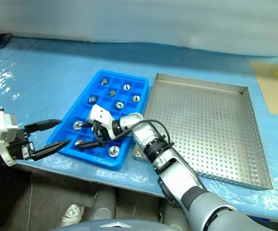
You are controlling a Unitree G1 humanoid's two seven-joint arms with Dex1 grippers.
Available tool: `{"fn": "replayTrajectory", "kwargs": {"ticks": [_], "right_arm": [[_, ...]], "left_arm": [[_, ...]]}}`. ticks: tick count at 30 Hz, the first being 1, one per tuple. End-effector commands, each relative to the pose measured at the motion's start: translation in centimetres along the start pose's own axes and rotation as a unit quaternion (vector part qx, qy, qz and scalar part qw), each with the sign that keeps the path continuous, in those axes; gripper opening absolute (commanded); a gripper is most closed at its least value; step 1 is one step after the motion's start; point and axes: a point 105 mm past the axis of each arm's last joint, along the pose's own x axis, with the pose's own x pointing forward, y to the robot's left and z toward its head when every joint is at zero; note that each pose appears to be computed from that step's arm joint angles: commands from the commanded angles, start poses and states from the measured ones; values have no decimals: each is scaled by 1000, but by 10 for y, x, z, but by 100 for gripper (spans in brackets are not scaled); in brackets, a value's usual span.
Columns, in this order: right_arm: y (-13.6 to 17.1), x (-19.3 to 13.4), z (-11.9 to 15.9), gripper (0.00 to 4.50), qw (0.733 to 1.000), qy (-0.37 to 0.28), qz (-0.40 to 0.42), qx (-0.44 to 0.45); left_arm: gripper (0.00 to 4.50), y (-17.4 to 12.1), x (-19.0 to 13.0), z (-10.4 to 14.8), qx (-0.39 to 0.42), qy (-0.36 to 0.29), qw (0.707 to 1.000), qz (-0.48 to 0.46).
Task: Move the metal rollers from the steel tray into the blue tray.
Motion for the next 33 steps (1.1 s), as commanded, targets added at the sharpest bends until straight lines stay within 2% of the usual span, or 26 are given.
{"fn": "replayTrajectory", "kwargs": {"ticks": [1,8,11,16,19,22,25,27,33], "right_arm": [[11,24,31,444,998,-54,16,-29],[-31,-18,53,444,993,-80,-73,-40],[-46,-59,62,444,990,-82,-100,-50],[-58,-120,59,444,985,-59,-158,-48],[-68,-167,52,444,970,-40,-236,-43],[-75,-216,40,444,943,-24,-329,-30],[-72,-251,27,444,918,-13,-397,-14],[-60,-275,17,444,901,-9,-435,1],[-21,-295,0,444,883,8,-468,32]], "left_arm": [[408,0,-1,6,19,-1,1000,-2],[408,2,14,13,21,-27,999,-14],[408,6,31,15,22,-42,998,-36],[408,14,55,13,25,-56,995,-74],[408,19,76,13,26,-70,992,-104],[408,24,101,14,28,-88,988,-127],[408,25,119,13,24,-101,984,-147],[408,28,133,12,16,-109,982,-154],[408,27,152,-1,7,-104,978,-179]]}}
